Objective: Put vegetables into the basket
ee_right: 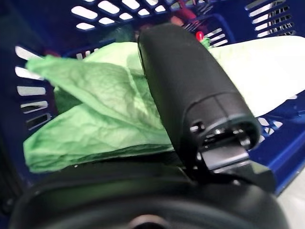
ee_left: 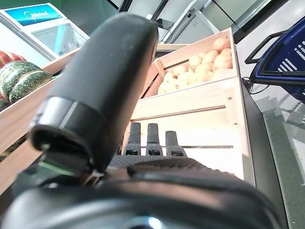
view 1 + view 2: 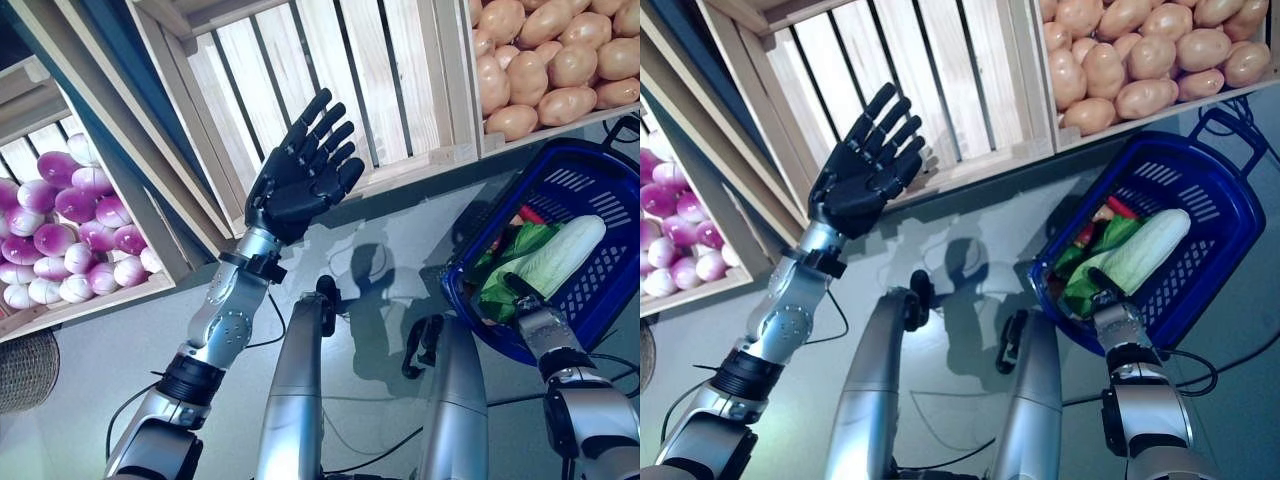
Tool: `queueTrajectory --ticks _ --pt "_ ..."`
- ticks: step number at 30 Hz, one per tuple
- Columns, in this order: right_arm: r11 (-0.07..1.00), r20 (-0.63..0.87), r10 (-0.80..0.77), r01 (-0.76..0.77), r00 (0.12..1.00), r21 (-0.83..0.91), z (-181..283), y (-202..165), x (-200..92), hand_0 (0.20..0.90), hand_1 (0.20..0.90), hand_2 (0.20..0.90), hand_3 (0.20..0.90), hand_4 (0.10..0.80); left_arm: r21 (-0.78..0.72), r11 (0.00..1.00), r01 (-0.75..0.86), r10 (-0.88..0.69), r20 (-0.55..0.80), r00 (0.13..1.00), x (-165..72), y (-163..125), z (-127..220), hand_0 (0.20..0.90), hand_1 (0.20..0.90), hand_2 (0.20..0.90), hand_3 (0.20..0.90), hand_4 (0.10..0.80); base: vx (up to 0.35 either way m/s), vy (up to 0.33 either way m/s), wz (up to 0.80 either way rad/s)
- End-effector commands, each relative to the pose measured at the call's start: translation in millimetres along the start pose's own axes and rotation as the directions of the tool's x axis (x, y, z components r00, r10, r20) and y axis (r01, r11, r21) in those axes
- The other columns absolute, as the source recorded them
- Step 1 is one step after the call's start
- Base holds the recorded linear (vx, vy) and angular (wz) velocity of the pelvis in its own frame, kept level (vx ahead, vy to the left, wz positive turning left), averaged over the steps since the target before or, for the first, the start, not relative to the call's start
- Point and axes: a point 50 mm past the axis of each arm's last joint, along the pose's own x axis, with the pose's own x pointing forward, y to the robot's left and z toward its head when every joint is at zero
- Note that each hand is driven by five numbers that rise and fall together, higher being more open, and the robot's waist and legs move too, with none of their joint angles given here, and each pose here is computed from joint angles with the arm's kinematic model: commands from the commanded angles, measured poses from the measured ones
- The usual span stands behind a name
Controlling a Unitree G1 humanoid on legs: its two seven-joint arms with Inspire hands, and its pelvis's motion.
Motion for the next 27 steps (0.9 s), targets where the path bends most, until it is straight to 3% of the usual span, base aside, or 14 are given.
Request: queueTrajectory --ticks 1,7,12,17,27 --pt "0.982 0.161 -0.146 0.163 0.976 -0.1 36 -9 -1 0.9 0.9 0.9 0.9 0.8 0.018 0.985 0.172 -0.172 0.211 0.962 18 -37 36 0.9 0.9 0.9 0.9 0.8 0.033 0.011 0.01" --pt "0.841 0.367 -0.326 0.445 0.871 -0.307 44 -23 -5 0.9 0.9 0.9 0.9 0.8 0.009 0.978 0.207 -0.205 0.199 0.958 13 -36 32 0.9 0.9 0.9 0.9 0.8 0.011 0.002 0.01" --pt "0.751 0.486 -0.388 0.574 0.783 -0.327 50 -28 -9 0.9 0.9 0.9 0.9 0.8 0.021 0.97 0.242 -0.241 0.193 0.951 11 -34 29 0.9 0.9 0.9 0.9 0.8 0.004 -0.005 0.06" --pt "0.715 0.549 -0.398 0.623 0.735 -0.316 45 -28 -11 0.9 0.9 0.9 0.9 0.8 0.01 0.972 0.236 -0.235 0.16 0.959 10 -29 25 0.9 0.9 0.9 0.9 0.8 -0.056 -0.005 -0.02" --pt "0.656 0.521 -0.293 0.565 0.802 -0.5 -5 -75 -4 0.9 0.9 0.9 0.9 0.8 -0.023 0.998 0.053 -0.054 -0.096 0.994 -24 4 -24 0.9 0.9 0.9 0.9 0.8 0.038 0.042 0.0"
